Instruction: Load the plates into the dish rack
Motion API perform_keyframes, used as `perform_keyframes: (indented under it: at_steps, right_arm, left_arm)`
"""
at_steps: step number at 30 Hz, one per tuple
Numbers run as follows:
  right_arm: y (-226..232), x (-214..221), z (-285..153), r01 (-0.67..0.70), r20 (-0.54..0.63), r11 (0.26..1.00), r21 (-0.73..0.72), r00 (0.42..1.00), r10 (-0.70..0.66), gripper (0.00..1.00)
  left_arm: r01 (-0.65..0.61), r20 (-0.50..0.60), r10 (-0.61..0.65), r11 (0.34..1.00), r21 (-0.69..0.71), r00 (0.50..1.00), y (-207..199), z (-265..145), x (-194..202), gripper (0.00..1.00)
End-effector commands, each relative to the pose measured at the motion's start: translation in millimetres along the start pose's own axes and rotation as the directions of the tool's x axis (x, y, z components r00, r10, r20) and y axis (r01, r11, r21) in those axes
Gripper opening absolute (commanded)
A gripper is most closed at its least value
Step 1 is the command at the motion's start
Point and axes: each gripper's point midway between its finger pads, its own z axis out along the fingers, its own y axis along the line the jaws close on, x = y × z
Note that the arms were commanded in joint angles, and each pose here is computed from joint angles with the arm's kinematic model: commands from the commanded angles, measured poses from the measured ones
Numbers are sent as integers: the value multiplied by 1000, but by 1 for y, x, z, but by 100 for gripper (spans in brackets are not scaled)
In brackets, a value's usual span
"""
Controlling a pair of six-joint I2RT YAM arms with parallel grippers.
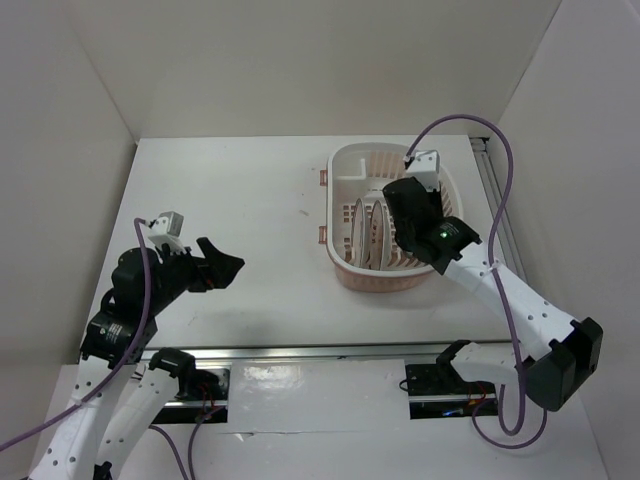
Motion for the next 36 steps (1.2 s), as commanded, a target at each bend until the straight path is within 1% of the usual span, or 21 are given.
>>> perform_keyframes:
  at_steps: [1, 2, 3, 5, 11, 16, 23, 30, 36]
  right_arm:
    - [-1, -8, 15, -121, 20, 993, -3, 993, 121, 0]
    - [-4, -1, 23, -127, 2, 992, 4, 992, 127, 0]
    - [2, 1, 26, -140, -7, 990, -28, 990, 140, 0]
    - [1, 8, 27, -140, -14, 990, -30, 990, 140, 0]
    - [14, 12, 21, -133, -19, 989, -72, 991, 131, 0]
    - [16, 8, 16, -124, -8, 990, -73, 992, 124, 0]
    - [17, 24, 18, -85, -34, 995, -45, 996, 83, 0]
    - [13, 28, 15, -53, -47, 998, -31, 998, 52, 0]
    - [22, 31, 8, -43, -39, 997, -65, 998, 40, 0]
  left_arm:
    - [-33, 25, 32, 998, 49, 999, -9, -2, -6, 100]
    - [-33, 25, 32, 998, 49, 999, -9, -2, -6, 100]
    - [-42, 25, 41, 998, 49, 999, -9, -2, -6, 100]
    - [-42, 25, 41, 998, 49, 999, -9, -2, -6, 100]
    - [-42, 25, 41, 998, 49, 999, -9, -2, -6, 100]
    - [-42, 25, 41, 998, 49, 999, -9, -2, -6, 100]
    - [-42, 30, 41, 998, 41, 999, -7, -2, -7, 100]
    - [-40, 22, 39, 999, 36, 999, -6, 0, -6, 100]
    - [-40, 18, 39, 998, 44, 999, -8, 0, -5, 100]
